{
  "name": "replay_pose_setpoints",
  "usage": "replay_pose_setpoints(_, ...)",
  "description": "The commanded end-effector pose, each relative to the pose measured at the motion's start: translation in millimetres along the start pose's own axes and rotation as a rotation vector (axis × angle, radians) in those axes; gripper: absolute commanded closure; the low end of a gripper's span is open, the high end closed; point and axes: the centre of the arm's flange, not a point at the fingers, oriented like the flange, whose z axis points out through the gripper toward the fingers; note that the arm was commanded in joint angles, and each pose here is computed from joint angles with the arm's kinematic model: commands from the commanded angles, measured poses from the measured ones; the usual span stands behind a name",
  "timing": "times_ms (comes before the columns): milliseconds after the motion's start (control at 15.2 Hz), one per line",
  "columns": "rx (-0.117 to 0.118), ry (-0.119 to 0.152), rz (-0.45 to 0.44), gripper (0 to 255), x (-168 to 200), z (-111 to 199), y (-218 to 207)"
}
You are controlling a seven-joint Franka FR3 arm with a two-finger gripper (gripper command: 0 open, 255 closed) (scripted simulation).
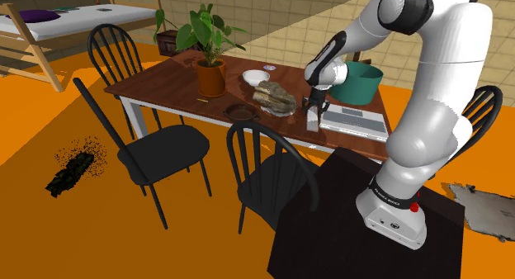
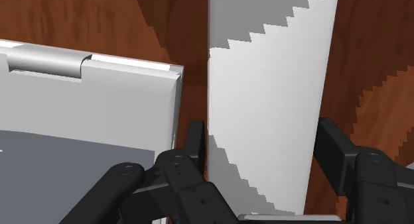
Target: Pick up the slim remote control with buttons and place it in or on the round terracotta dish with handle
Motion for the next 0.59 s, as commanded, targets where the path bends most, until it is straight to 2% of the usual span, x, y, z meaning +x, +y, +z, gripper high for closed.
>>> replay_pose_setpoints(0,0.000,0.000,0.000,255,-1,-12,-1)
replay_pose_setpoints(528,0.000,0.000,0.000,255,-1,-55,-1)
